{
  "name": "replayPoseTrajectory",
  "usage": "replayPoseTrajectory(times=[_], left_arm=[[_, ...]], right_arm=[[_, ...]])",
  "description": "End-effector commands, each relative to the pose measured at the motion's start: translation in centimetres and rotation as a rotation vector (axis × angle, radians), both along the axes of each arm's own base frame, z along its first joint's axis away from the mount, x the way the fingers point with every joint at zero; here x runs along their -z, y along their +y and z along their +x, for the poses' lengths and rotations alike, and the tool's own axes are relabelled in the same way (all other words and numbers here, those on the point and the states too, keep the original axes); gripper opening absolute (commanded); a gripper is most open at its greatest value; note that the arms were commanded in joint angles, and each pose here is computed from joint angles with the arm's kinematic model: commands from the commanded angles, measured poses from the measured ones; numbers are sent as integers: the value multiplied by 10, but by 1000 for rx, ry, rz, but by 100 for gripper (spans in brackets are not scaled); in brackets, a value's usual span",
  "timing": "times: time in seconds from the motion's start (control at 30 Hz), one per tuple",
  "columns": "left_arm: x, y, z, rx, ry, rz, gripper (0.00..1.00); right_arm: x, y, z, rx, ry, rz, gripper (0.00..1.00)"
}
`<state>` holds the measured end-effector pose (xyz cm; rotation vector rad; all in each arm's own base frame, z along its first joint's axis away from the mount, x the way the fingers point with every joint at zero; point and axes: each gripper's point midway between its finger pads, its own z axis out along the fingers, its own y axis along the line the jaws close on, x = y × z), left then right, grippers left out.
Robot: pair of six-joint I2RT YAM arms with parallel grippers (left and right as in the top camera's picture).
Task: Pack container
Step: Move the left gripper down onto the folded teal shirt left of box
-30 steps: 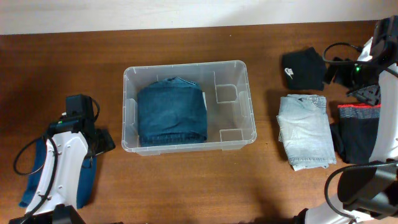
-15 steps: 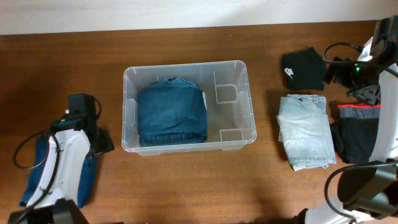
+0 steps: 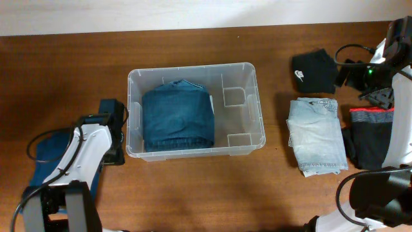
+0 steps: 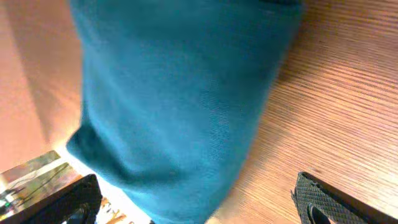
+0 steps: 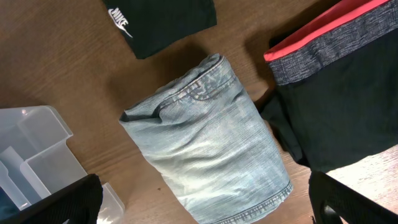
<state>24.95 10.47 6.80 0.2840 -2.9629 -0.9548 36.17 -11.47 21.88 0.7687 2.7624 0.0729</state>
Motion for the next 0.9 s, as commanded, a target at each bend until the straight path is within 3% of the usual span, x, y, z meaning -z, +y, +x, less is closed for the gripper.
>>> replayPoseTrajectory(times=[0.0, 0.3, 0.87], left_arm=[[-3, 10, -2, -49, -19, 68, 99], [24, -7, -9, -82, 27, -50, 99], [51, -10, -22, -140, -10, -65, 99]], right_arm=[[-7, -4, 1, 18, -19, -16, 98], [-7, -4, 1, 18, -19, -16, 98], [-7, -4, 1, 18, -19, -16, 98]])
